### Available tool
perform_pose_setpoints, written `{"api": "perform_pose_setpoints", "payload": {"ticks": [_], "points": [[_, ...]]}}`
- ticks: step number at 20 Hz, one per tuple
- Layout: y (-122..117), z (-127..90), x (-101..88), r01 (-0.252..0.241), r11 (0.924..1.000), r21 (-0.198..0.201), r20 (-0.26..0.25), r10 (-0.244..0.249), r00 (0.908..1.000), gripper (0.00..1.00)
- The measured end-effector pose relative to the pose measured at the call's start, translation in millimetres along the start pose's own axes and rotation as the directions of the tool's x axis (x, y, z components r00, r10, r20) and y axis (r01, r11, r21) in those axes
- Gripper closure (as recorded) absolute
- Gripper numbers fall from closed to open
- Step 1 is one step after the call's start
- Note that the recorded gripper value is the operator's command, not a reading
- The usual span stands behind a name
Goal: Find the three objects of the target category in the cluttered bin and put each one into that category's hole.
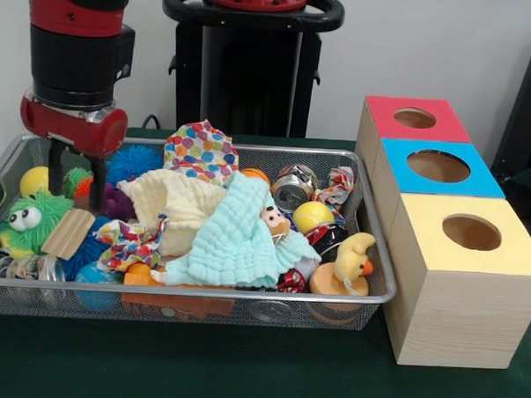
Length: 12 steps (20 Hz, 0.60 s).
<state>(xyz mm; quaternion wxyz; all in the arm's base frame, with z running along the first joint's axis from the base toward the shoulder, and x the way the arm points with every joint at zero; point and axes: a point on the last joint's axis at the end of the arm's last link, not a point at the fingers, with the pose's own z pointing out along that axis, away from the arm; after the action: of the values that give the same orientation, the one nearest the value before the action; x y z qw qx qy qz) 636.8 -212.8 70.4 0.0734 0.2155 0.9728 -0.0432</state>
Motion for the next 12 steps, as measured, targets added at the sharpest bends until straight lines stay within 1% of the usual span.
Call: {"api": "perform_pose_setpoints", "payload": {"ticks": [5, 8, 12], "points": [[-0.4, 0.5, -3.5, 0.015, 0.9999, -0.002, 0.007, -0.015, 0.9999, 0.0], [0.2, 1.6, -3.2, 0.026, 0.9997, -0.004, 0.008, -0.026, 0.9996, 0.0], [-4.9, 4.1, -1.4, 0.039, 0.9992, -0.003, 0.002, -0.039, 0.9992, 0.0]]}}
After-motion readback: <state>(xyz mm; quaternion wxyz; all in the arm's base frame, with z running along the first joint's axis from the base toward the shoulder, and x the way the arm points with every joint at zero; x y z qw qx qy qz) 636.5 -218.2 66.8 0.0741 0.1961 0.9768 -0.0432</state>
